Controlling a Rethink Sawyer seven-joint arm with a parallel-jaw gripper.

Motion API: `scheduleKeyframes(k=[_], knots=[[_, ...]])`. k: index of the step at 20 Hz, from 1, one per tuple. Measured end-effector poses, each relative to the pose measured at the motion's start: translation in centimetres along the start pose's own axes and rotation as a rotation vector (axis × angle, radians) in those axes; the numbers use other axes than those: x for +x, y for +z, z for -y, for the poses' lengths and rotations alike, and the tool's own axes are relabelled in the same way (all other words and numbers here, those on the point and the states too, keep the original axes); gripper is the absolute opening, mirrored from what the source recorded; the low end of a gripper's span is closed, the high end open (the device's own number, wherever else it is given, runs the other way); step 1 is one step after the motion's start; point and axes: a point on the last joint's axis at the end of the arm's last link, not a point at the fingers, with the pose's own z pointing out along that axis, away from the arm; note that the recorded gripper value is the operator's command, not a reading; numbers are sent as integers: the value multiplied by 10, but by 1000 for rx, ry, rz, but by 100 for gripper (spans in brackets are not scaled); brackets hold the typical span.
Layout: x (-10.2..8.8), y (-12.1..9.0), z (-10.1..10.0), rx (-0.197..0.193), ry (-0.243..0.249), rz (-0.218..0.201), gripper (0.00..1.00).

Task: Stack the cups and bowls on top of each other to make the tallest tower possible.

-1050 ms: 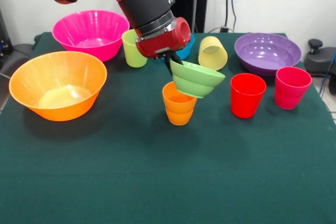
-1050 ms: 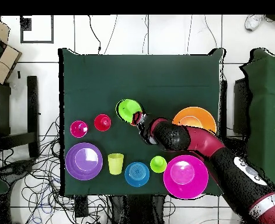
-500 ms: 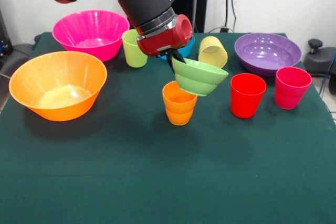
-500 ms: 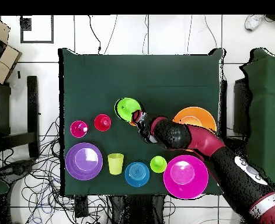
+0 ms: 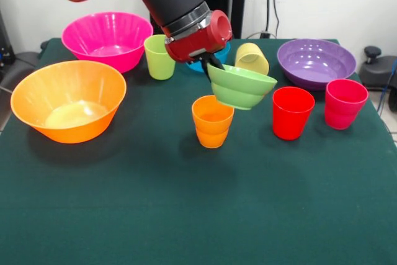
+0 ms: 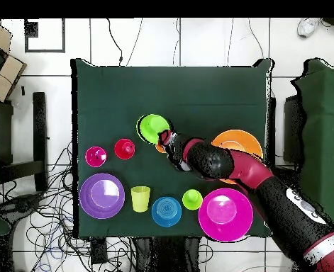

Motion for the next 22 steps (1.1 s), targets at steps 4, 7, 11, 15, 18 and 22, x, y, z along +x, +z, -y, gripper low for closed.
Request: scheduleKeyframes(k=[4,7,11,15,18,22], knots=[[-4,-10,-1,0,17,-11,0],[-5,-16,3,5,32,-37,0],[-4,-19,7,7,51,-66,0],[-2,-22,9,10,68,-100,0],[1,-22,10,13,69,-116,0],[3,-22,12,20,73,-133,0]])
